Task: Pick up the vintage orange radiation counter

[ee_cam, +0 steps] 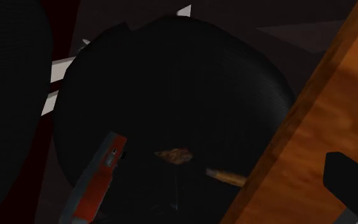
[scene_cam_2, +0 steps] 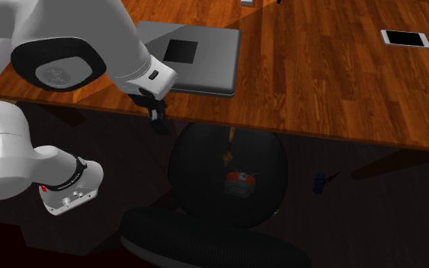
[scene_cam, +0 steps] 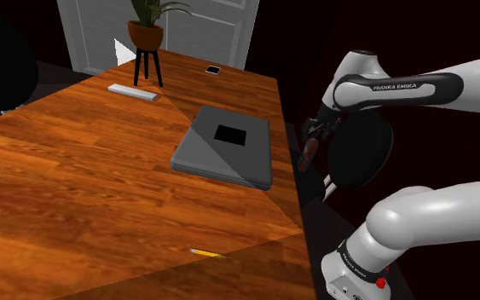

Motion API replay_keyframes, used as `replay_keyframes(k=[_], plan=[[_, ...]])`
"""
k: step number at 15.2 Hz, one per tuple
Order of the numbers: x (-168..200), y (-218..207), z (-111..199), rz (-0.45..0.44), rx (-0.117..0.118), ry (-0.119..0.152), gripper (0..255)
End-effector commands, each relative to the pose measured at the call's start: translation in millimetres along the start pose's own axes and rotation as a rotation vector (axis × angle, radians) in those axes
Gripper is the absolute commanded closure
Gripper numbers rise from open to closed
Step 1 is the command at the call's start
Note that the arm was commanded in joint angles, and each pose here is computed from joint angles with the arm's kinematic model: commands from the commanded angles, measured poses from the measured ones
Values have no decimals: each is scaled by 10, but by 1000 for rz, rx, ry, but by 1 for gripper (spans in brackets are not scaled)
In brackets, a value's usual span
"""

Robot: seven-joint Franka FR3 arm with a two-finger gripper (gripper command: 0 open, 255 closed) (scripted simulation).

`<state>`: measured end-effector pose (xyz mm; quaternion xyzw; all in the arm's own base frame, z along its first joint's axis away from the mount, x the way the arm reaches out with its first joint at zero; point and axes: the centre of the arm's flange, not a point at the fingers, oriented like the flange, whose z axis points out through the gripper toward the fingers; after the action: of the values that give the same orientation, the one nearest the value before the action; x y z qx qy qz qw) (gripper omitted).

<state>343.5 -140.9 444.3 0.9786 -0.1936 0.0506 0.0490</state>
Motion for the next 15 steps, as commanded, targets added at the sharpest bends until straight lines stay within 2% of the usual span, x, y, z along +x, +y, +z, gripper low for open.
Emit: replay_keyframes(k=[1,15], plan=[[89,129,147,35,-7,32,0],[705,1188,1280,276,-58,230,0]])
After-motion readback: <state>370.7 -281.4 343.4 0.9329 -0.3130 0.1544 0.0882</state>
